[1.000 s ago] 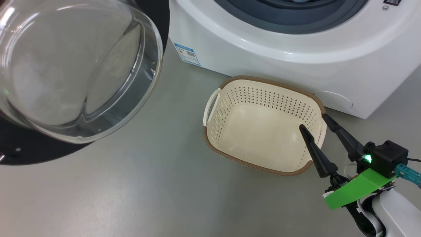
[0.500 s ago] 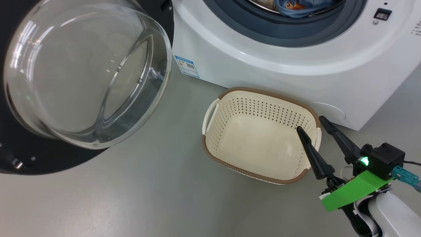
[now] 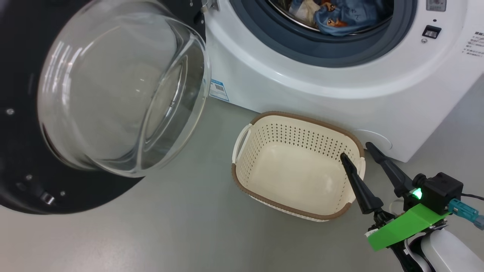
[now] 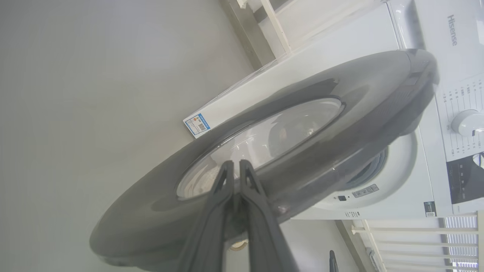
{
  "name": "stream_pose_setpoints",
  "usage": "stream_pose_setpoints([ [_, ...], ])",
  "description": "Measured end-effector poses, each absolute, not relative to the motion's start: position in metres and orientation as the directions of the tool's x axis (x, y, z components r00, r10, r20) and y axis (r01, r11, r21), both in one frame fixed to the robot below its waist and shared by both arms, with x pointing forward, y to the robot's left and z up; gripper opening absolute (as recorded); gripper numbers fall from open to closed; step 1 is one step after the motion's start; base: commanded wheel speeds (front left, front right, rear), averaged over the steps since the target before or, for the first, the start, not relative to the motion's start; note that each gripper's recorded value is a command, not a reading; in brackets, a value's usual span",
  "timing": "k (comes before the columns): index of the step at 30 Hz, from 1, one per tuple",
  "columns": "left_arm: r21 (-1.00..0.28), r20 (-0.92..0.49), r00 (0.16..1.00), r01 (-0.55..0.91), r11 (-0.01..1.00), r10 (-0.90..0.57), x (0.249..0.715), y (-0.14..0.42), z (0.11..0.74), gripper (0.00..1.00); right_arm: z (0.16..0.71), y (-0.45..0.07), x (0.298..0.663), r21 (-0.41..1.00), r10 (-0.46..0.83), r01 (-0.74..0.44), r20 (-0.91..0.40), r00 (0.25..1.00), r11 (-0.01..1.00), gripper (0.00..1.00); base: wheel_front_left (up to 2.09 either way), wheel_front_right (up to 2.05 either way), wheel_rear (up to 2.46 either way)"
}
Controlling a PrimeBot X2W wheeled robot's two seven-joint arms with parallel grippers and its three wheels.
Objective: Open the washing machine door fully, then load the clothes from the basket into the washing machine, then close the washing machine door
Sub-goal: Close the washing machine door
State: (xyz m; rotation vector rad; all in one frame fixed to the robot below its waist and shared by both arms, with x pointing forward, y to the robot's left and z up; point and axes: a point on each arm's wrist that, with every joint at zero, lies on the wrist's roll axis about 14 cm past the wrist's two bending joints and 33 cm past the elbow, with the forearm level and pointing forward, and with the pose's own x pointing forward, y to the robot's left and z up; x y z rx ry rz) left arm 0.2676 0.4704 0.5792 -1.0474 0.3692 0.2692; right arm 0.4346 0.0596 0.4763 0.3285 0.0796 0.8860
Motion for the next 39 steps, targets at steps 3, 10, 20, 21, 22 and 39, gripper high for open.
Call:
stream_pose_setpoints([
  [3,-0.789,-0.424,0.905,-0.352,0.504,-0.031,0.267,0.455,0.581,0.0,0.484,0.06,0.433,0.309,0.767,-0.748,0.08,0.637,0.588,1.0,0.0,0.0,0.0],
  [10,-0.791,-0.391,0.907,-0.245,0.561,-0.156,0.277,0.422,0.591,0.0,0.489,0.05,0.432,0.302,0.746,-0.731,0.086,0.66,0.612,1.0,0.0,0.0,0.0],
  [20,-0.785,-0.37,0.872,-0.11,0.609,-0.32,0.291,0.377,0.597,0.0,0.495,0.03,0.428,0.311,0.698,-0.685,0.088,0.711,0.659,1.0,0.0,0.0,0.0],
  [21,-0.788,-0.364,0.867,-0.091,0.609,-0.341,0.293,0.371,0.598,0.0,0.496,0.028,0.428,0.31,0.692,-0.68,0.091,0.717,0.664,1.0,0.0,0.0,0.0],
  [22,-0.79,-0.355,0.864,-0.073,0.608,-0.358,0.296,0.366,0.599,0.0,0.497,0.025,0.429,0.309,0.686,-0.676,0.093,0.722,0.669,1.0,0.0,0.0,0.0],
  [39,-0.773,-0.318,0.751,0.148,0.617,-0.579,0.335,0.288,0.605,0.0,0.508,-0.033,0.424,0.3,0.547,-0.551,0.105,0.83,0.779,1.0,0.0,0.0,0.0],
])
